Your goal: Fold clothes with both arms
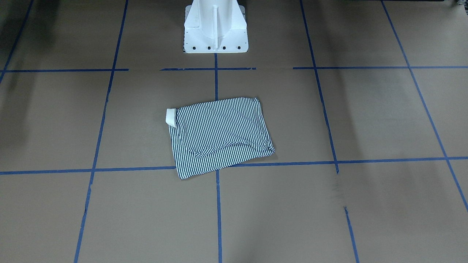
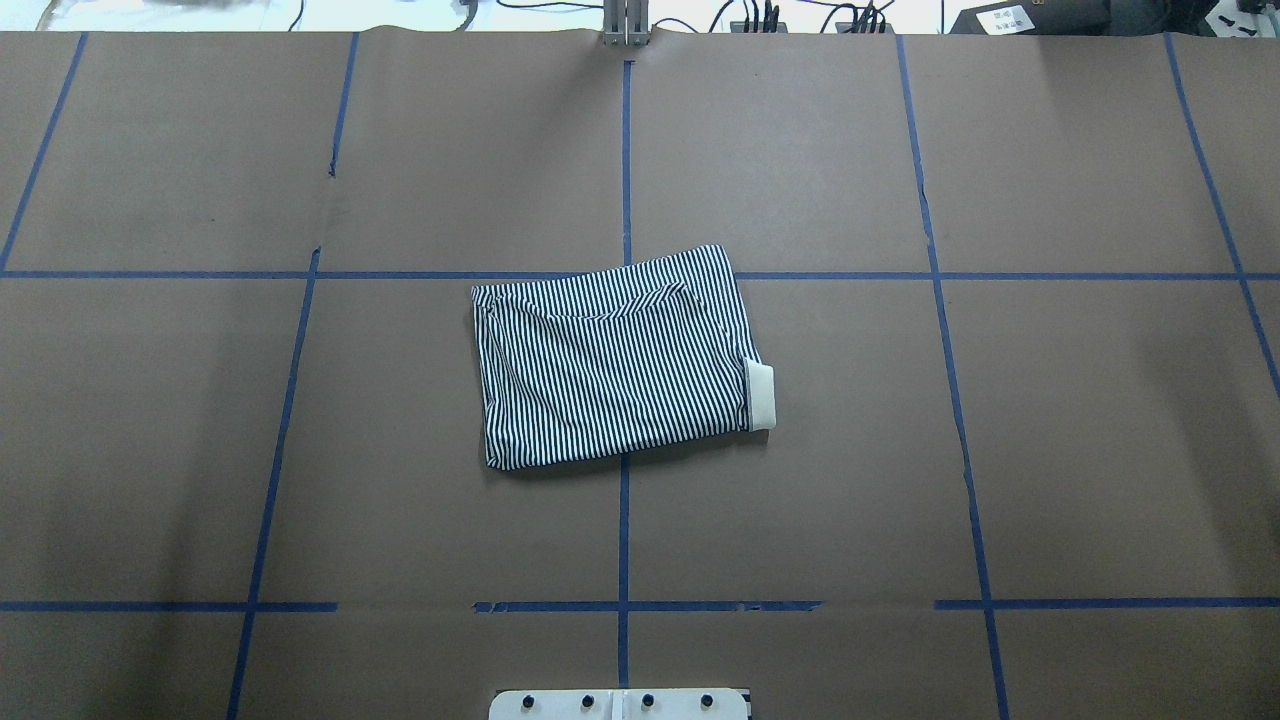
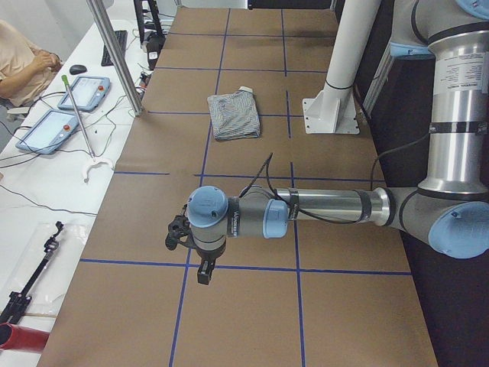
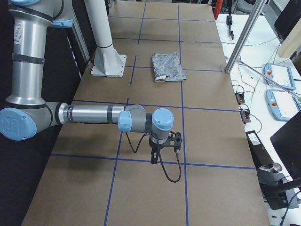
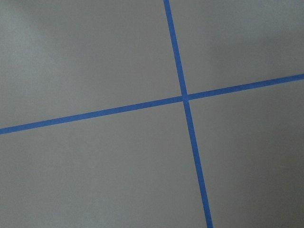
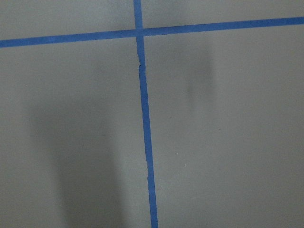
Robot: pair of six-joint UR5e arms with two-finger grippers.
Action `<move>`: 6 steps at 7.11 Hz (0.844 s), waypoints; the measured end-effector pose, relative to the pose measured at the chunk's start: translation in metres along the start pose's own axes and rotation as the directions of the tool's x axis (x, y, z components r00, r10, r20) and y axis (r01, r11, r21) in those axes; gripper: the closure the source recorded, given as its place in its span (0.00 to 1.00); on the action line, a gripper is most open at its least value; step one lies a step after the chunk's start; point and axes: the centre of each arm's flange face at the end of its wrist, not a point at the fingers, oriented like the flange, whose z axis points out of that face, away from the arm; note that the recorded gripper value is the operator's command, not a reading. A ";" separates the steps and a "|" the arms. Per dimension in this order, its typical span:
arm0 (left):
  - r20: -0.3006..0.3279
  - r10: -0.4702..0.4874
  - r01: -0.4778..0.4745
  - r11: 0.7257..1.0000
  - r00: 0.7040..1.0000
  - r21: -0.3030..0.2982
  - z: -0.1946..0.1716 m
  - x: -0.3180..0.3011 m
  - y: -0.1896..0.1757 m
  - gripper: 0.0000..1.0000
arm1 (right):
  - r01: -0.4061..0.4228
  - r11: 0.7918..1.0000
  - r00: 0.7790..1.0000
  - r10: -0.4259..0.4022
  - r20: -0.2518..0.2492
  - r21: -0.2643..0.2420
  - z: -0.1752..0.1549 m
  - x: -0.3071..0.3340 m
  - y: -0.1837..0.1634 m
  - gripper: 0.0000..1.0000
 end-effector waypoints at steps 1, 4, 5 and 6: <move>0.001 0.000 0.000 1.000 1.000 -0.001 0.000 0.000 0.000 0.00 | -0.009 1.000 1.000 0.009 -0.003 -0.005 0.002 0.002 0.001 0.00; 0.001 -0.004 0.004 1.000 1.000 -0.004 0.001 0.000 0.002 0.00 | -0.018 1.000 1.000 0.018 -0.004 -0.014 0.006 0.007 0.006 0.00; 0.000 -0.005 0.005 1.000 1.000 -0.005 0.002 -0.001 0.004 0.00 | -0.018 1.000 1.000 0.018 -0.004 -0.014 0.007 0.007 0.006 0.00; -0.002 -0.005 0.005 1.000 1.000 -0.006 0.002 -0.001 0.005 0.00 | -0.017 1.000 1.000 0.017 -0.005 -0.014 0.007 0.007 0.006 0.00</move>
